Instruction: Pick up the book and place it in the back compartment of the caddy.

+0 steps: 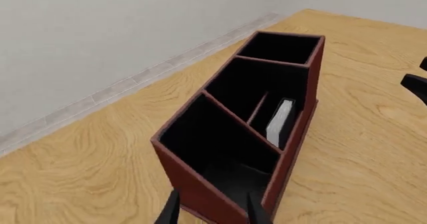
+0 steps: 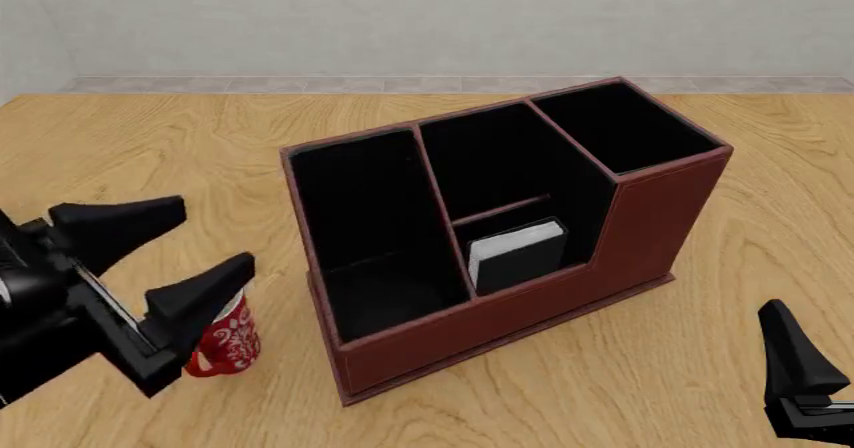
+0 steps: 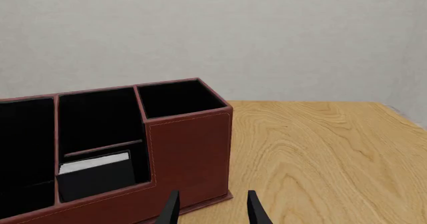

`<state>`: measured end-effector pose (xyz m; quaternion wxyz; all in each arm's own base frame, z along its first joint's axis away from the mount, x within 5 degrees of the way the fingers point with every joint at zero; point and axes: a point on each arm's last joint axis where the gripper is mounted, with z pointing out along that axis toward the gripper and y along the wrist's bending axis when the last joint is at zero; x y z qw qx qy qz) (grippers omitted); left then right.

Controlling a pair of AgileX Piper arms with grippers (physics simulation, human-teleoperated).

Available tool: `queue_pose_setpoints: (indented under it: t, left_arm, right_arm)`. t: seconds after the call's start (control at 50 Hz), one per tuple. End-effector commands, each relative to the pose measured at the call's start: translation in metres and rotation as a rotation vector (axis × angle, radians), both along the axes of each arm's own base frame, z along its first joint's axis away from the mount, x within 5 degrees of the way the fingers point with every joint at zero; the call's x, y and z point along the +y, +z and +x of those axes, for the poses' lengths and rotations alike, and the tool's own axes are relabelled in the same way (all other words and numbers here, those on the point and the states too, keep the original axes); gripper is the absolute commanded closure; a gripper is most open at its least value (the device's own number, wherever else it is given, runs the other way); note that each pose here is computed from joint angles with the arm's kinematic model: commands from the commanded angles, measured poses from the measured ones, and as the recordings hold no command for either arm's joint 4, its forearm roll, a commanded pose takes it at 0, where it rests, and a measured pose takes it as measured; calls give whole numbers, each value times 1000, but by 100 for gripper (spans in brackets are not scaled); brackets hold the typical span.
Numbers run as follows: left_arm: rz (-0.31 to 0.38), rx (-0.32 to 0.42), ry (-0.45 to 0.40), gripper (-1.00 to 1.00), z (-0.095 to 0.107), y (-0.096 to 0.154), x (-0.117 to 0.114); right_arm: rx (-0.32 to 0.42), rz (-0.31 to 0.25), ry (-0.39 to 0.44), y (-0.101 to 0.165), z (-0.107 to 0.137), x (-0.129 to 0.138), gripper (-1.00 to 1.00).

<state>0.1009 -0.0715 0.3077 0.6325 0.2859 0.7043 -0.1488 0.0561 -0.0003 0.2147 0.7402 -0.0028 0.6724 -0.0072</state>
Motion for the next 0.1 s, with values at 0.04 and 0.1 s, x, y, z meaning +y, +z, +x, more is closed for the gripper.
queue_pose_setpoints:
  t: [0.04, 0.1]
  left_arm:
    - [-86, -49, 260, -100, -72, 6, 60]
    - [-92, -85, 311, -100, -89, -2, 68]
  right_arm:
    - [0, 0, 0, 0, 0, 0, -100]
    - [0, 0, 0, 0, 0, 0, -100]
